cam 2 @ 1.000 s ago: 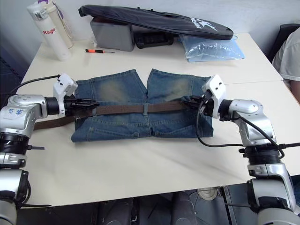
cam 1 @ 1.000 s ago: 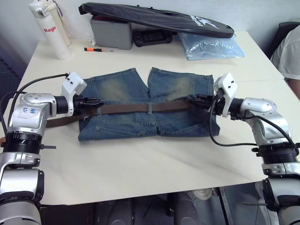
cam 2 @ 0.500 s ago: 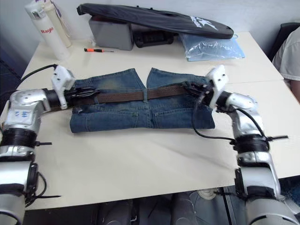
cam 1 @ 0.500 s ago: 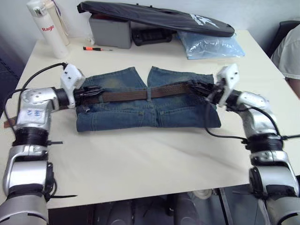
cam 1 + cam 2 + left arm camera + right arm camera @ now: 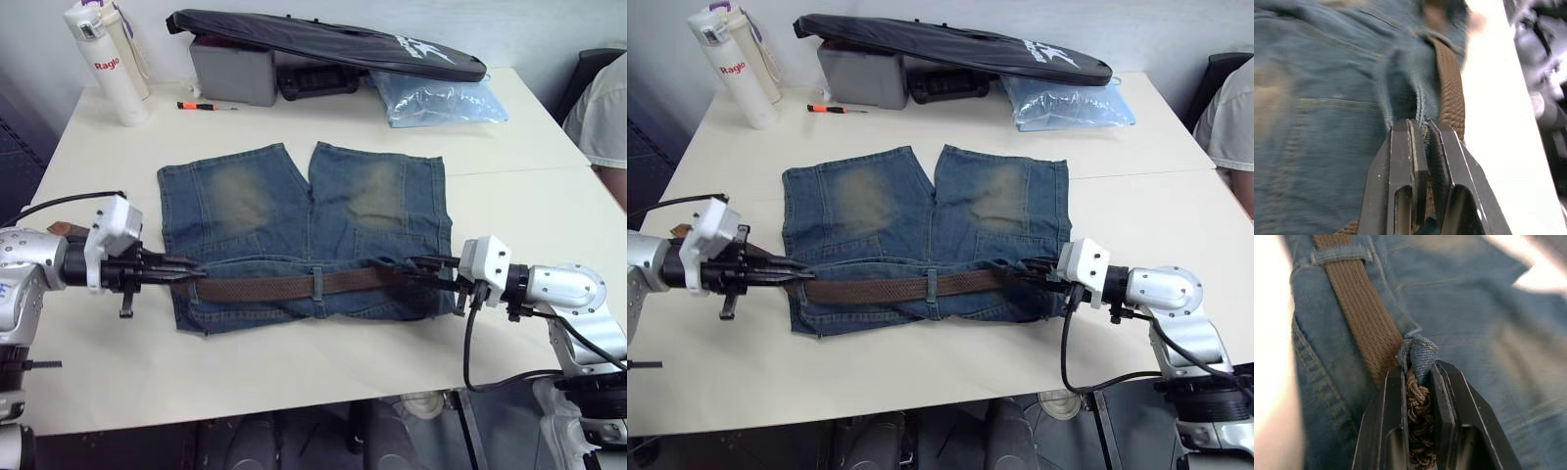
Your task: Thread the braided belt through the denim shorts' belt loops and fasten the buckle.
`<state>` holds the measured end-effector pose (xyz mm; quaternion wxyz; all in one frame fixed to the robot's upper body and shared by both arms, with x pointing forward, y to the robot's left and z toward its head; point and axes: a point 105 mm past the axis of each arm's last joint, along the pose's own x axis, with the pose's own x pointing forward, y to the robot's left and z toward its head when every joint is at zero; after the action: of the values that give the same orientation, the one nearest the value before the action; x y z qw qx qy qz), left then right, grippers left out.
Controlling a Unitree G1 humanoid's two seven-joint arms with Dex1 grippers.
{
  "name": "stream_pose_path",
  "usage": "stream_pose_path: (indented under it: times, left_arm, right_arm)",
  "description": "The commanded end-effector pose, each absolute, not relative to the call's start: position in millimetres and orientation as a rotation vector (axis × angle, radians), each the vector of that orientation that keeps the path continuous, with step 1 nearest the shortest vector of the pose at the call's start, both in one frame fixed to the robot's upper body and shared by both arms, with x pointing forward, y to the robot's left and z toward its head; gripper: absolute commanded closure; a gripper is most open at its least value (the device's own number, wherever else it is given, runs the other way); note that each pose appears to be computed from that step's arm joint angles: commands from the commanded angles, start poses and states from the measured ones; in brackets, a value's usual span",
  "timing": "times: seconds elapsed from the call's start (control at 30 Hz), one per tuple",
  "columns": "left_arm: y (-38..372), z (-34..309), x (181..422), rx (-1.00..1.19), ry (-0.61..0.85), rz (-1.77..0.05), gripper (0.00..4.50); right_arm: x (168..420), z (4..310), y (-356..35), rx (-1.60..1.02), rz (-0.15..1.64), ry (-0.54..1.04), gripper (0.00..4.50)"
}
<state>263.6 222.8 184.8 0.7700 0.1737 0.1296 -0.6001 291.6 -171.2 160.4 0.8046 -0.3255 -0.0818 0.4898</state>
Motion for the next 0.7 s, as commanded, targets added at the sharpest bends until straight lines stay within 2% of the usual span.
stream_pose_path:
  times: [0.03,0.17,0.43,0.53,0.7]
  left_arm:
    - [212,195,248,0.43,0.216,-1.341,4.5]
    - [206,187,234,0.49,0.207,-1.341,4.5]
    - [196,141,181,0.648,0.229,-1.415,4.5]
    - [202,126,168,0.716,0.231,-1.427,4.5]
    - [214,103,156,0.829,0.245,-1.437,4.5]
  right_arm:
    - [274,177,-172,-0.811,0.979,-0.366,4.25]
    - [249,168,-174,-0.853,0.978,-0.425,4.25]
    - [173,136,-186,-0.994,1.02,-0.558,4.25]
    - [157,127,-191,-1.059,1.044,-0.597,4.25]
    - [150,116,-193,-1.143,1.098,-0.621,4.25]
